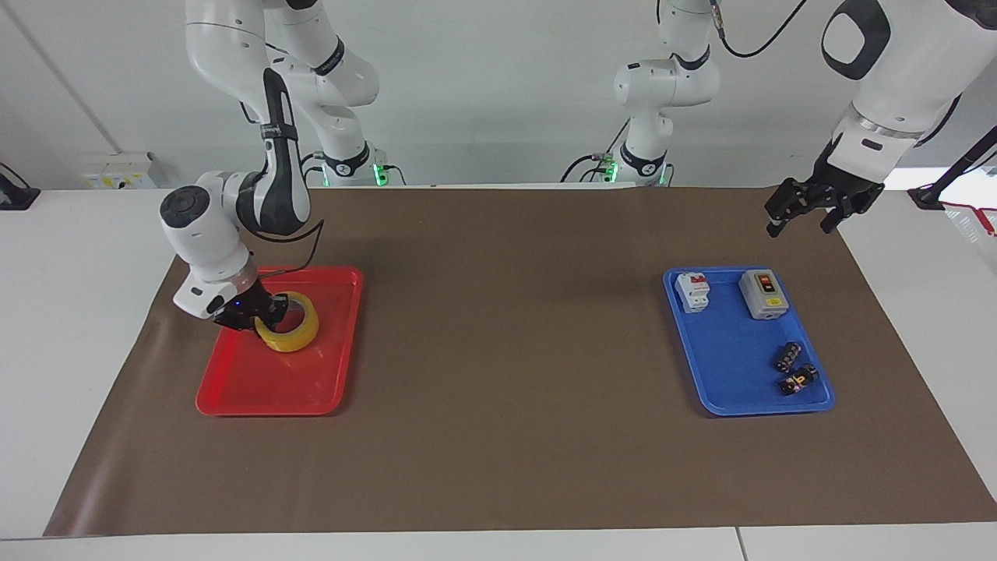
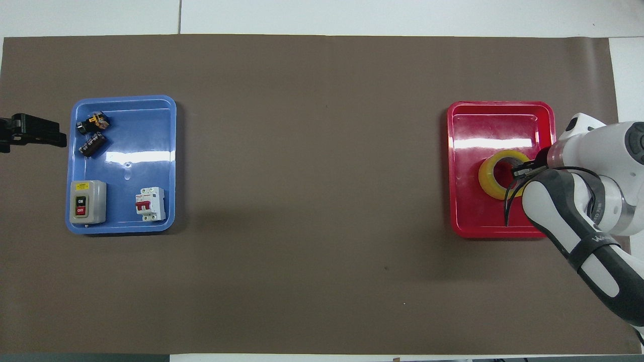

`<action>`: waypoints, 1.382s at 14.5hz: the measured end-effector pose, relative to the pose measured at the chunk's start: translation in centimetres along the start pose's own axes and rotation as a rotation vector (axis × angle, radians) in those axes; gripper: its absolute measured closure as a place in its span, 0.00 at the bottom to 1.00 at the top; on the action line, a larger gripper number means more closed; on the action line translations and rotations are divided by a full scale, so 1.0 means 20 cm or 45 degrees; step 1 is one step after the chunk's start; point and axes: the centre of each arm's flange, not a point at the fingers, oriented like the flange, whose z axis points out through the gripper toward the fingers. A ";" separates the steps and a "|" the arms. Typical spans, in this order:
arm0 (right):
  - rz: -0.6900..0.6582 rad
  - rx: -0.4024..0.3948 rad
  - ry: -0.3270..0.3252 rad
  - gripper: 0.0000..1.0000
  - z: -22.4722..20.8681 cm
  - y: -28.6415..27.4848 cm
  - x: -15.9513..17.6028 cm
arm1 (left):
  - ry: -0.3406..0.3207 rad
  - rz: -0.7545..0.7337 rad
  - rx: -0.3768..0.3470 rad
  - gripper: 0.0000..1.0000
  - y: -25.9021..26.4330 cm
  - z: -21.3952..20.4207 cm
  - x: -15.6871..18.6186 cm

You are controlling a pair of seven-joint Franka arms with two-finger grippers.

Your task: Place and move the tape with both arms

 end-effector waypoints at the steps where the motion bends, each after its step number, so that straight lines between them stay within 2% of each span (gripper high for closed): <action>1: 0.004 -0.001 0.002 0.78 0.01 0.00 0.00 | 0.000 0.000 0.000 0.00 0.00 0.00 0.00; 2: 0.008 -0.007 0.018 0.74 0.01 0.00 0.01 | 0.000 0.000 0.000 0.00 0.00 0.00 0.00; 6: 0.047 -0.029 0.082 0.30 -0.07 0.01 0.07 | 0.000 0.000 0.000 0.00 0.00 0.00 0.00; 8: 0.125 -0.025 0.084 0.07 -0.24 -0.01 0.17 | 0.000 0.000 0.000 0.00 0.00 0.00 0.00; 9: 0.182 -0.020 0.078 0.00 -0.36 -0.05 0.24 | 0.000 0.000 0.000 0.00 0.00 0.00 0.00; 12: 0.350 -0.067 0.056 0.00 -0.69 -0.28 0.40 | 0.000 0.000 0.000 0.00 0.00 0.00 0.00; 14: 0.408 -0.072 0.032 0.00 -0.86 -0.40 0.43 | 0.000 0.000 0.000 0.00 0.00 0.00 0.00; 16: 0.447 -0.050 0.018 0.00 -1.01 -0.41 0.40 | 0.000 0.000 0.000 0.00 0.00 0.00 0.00; 20: 0.517 -0.001 -0.050 0.00 -1.28 -0.35 0.20 | 0.000 0.000 0.000 0.00 0.00 0.00 0.00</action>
